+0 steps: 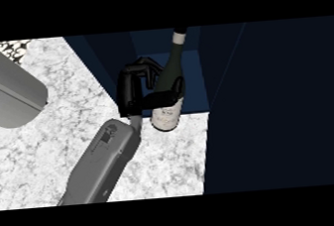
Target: Pick up the wine, place it into the cabinet and close the cabinet
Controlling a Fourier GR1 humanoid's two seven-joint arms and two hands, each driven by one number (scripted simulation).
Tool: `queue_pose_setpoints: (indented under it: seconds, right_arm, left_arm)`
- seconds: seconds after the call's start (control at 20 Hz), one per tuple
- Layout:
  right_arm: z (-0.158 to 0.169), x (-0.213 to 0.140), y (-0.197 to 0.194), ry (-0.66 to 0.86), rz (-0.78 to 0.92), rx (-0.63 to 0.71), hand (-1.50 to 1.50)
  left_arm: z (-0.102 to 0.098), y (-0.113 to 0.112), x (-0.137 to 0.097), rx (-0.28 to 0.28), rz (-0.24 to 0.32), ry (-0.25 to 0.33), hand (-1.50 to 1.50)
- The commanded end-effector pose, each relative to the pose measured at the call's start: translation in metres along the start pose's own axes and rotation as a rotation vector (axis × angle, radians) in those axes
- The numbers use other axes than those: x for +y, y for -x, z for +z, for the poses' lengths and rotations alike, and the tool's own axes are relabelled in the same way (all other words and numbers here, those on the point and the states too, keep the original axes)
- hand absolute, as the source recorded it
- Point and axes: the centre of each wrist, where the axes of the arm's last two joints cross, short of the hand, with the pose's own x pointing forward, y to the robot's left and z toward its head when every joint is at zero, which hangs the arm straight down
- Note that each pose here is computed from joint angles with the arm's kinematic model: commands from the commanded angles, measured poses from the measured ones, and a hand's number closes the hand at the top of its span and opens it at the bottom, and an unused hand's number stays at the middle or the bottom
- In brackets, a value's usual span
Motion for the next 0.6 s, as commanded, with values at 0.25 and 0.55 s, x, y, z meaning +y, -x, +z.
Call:
queue_pose_setpoints:
  seconds: [0.25,0.55]
  right_arm:
    - [0.017,0.006,-0.009,-0.02,-0.052,-0.064,-1.5]
    - [0.014,-0.01,-0.016,-0.015,-0.045,-0.055,-1.5]
  left_arm:
    - [-0.021,0.01,-0.005,0.064,0.014,-0.007,1.5]
    - [-0.035,0.023,-0.001,0.077,-0.03,-0.022,1.5]
